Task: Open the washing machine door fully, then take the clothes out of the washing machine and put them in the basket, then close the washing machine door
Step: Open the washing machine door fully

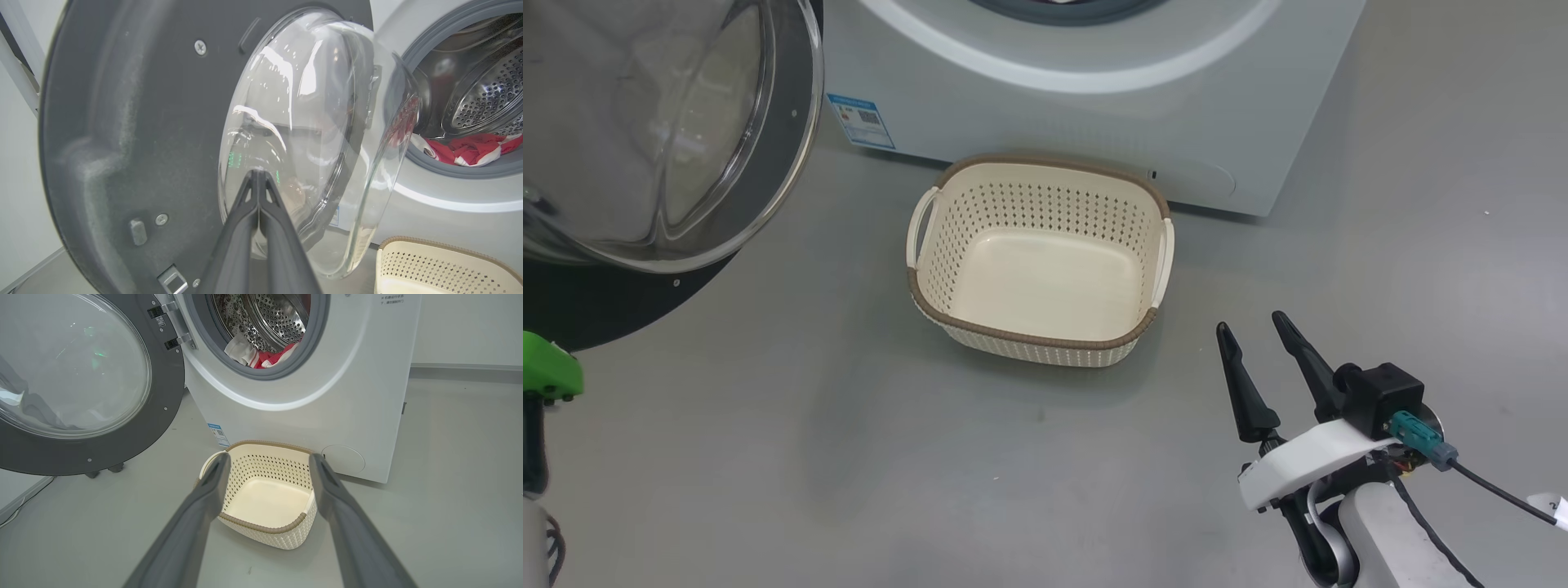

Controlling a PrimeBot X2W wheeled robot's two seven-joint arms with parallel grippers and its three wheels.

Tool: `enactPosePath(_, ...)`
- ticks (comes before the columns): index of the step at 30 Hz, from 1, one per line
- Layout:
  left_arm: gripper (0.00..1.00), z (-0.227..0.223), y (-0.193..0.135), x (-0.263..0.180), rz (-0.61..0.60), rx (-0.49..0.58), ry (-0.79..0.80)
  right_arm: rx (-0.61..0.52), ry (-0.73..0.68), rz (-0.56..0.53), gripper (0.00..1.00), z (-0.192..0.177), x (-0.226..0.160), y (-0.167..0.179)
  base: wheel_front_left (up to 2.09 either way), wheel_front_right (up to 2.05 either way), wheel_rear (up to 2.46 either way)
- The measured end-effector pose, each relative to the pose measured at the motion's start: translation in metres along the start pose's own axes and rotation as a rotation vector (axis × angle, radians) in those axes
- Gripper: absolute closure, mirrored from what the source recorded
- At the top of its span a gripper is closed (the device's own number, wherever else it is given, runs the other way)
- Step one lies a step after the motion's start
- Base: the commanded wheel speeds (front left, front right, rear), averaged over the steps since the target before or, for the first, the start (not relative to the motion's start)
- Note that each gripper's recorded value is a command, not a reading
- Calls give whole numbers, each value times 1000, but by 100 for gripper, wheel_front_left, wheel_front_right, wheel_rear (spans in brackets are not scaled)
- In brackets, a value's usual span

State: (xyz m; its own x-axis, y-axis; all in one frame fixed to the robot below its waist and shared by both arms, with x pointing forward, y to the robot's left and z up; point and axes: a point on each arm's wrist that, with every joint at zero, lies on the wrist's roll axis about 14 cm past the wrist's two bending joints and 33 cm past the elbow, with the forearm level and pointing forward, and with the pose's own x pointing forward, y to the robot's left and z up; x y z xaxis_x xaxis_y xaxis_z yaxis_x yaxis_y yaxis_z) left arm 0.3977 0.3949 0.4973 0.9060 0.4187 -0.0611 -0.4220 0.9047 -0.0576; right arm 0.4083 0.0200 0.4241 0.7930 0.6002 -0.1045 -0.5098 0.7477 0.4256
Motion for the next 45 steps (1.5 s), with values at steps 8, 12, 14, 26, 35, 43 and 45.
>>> enactPosePath(8, 100, 8, -47, -8, -139, -21, -39, -23, -81, -66, 0, 31, -19, -10, 0, 0, 0)
enactPosePath(12, 100, 2, -71, -16, -197, -43, -32, -37, -123, -103, 0, 45, -30, -17, 0, 0, 0)
enactPosePath(14, 100, 0, -85, -21, -235, -47, -31, -39, -143, -122, 0, 52, -36, -21, 0, 0, 0)
enactPosePath(26, 100, -4, -153, -59, -422, -89, -43, -74, -254, -201, 0, 86, -75, -29, 0, 0, 0)
enactPosePath(35, 100, -8, -175, -87, -476, -149, -41, -84, -306, -245, 0, 97, -101, -31, 0, 0, 0)
enactPosePath(43, 0, -18, -193, -106, -517, -190, -17, -90, -333, -267, 0, 102, -113, -33, 0, 0, 0)
enactPosePath(45, 0, -21, -196, -110, -524, -195, -8, -90, -341, -274, 0, 104, -116, -34, 0, 0, 0)
